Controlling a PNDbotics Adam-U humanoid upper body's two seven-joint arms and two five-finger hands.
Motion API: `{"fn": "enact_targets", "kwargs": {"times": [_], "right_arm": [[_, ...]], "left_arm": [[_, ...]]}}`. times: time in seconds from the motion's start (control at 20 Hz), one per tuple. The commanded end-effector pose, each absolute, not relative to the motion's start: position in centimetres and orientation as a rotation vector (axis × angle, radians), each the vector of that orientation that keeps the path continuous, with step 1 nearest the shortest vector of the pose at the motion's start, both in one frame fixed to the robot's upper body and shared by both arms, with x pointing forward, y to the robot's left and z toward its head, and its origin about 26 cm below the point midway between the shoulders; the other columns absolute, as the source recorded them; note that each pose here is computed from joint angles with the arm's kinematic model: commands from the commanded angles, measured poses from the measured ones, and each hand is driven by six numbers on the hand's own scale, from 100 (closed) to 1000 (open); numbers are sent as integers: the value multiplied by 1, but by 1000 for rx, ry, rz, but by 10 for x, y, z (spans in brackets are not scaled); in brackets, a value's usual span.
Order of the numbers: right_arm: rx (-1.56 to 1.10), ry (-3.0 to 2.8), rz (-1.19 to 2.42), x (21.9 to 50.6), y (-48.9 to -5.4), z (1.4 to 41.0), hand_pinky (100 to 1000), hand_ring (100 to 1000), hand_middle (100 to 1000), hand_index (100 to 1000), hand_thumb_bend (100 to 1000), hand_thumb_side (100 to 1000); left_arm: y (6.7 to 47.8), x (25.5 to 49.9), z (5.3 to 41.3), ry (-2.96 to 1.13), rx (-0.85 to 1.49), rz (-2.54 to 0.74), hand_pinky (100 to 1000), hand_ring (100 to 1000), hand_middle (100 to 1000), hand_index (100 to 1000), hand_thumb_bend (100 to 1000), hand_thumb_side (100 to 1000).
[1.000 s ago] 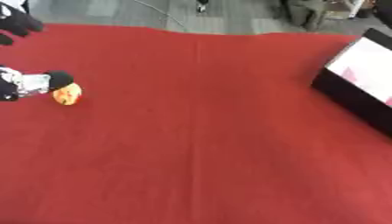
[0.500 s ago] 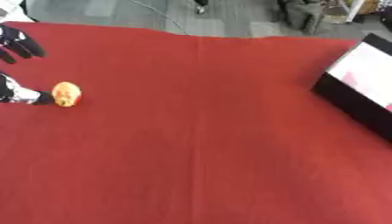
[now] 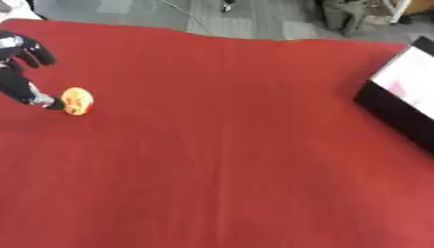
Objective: Pick up the objects with one hand, pass them to the other hand, and then place them into the box on the other side of the table.
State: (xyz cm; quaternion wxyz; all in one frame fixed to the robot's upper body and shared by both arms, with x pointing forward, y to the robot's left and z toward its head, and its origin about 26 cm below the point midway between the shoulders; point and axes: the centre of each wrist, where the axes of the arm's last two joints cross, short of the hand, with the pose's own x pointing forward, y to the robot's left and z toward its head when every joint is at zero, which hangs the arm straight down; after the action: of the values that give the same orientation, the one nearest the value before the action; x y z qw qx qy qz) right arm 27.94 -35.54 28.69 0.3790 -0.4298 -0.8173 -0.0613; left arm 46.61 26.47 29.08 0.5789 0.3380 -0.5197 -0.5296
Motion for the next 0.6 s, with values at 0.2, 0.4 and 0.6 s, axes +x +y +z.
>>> {"fn": "enact_targets", "kwargs": {"times": [0.2,0.4,0.6], "right_arm": [[-1207,-2024,-263,277,-350,300,740,669,859,765,111,261],[-1201,-2025,-265,278,-349,301,740,668,858,763,109,264],[-1195,-2028,-269,279,-347,302,752,667,857,761,103,271]], "left_arm": [[274,479,292,-1211,919,-1164,813,833,754,779,545,100],[274,485,284,-1199,948,-1142,814,835,756,774,502,100],[273,488,278,-1206,946,-1137,814,833,753,775,458,100]]}}
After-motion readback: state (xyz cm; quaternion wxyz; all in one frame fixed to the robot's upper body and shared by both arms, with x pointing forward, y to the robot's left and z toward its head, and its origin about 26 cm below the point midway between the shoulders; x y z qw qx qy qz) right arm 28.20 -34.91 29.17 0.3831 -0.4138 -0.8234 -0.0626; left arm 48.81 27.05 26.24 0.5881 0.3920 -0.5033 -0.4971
